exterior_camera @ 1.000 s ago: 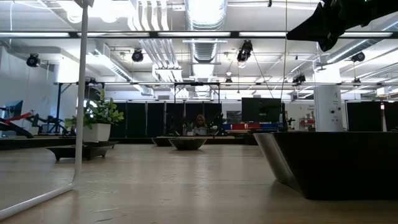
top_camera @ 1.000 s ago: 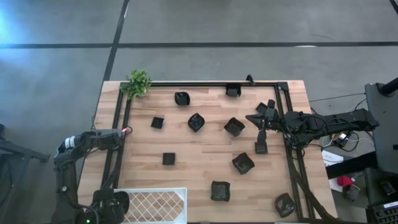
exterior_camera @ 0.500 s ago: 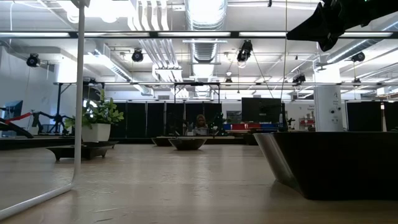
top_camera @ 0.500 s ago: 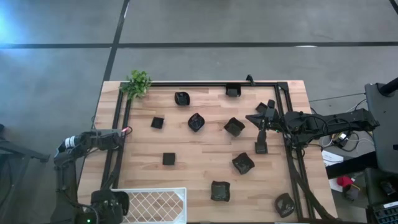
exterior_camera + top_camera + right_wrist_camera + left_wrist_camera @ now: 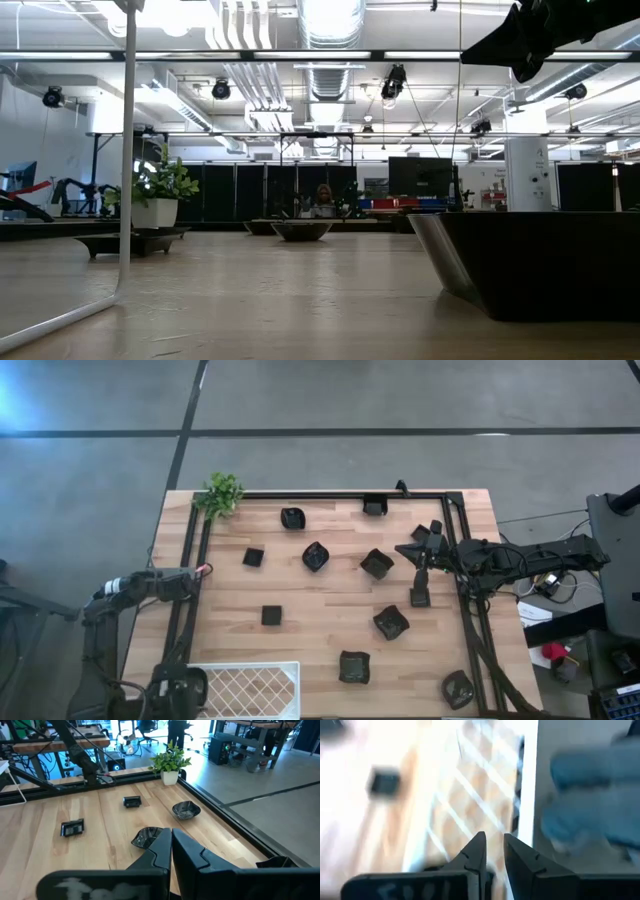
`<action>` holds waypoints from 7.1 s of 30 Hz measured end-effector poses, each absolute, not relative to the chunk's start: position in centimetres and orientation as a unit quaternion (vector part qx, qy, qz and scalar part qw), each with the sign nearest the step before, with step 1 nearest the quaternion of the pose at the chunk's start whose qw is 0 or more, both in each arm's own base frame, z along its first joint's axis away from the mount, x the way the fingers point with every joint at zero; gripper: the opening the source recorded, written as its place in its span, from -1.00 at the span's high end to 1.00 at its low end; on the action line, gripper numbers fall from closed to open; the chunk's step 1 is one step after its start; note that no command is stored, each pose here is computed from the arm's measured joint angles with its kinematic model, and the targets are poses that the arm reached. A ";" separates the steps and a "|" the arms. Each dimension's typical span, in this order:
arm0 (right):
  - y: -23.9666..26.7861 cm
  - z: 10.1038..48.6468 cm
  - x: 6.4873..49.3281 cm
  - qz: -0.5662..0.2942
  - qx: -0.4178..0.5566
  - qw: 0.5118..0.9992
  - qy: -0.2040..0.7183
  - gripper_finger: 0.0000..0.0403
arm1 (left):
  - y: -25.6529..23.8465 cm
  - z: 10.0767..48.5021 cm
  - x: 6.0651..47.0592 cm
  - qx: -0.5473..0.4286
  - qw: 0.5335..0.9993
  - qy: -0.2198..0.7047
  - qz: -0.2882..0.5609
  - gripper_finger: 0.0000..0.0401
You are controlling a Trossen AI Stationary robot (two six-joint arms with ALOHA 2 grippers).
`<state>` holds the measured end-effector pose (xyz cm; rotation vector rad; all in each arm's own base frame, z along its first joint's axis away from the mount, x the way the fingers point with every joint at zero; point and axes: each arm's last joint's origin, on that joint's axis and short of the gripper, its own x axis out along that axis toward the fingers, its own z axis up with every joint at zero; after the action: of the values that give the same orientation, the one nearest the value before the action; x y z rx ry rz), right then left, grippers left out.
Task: Pick & Place Mini shaped plates
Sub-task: Put the black square plate on the shelf
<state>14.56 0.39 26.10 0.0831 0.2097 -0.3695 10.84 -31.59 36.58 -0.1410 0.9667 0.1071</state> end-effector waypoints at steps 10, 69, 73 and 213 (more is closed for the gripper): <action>0.4 26.1 14.6 -0.183 0.039 0.977 0.104 0.94 | -30.1 37.5 14.3 0.006 0.958 0.259 0.123 0.70; 0.4 25.9 14.6 -0.181 0.031 0.977 0.109 0.94 | -8.2 22.0 18.1 -0.372 0.753 0.379 0.389 0.70; 0.4 25.9 14.6 -0.181 0.031 0.977 0.109 0.94 | -8.2 20.9 18.0 -0.375 0.751 0.378 0.390 0.70; 0.4 25.7 14.6 -0.184 0.037 0.976 0.110 0.94 | -16.0 30.9 15.8 -0.323 0.799 0.502 -0.072 1.00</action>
<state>14.56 0.39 25.71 0.0756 0.2222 -0.3712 15.80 -15.98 30.91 -0.6940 1.0780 -0.1547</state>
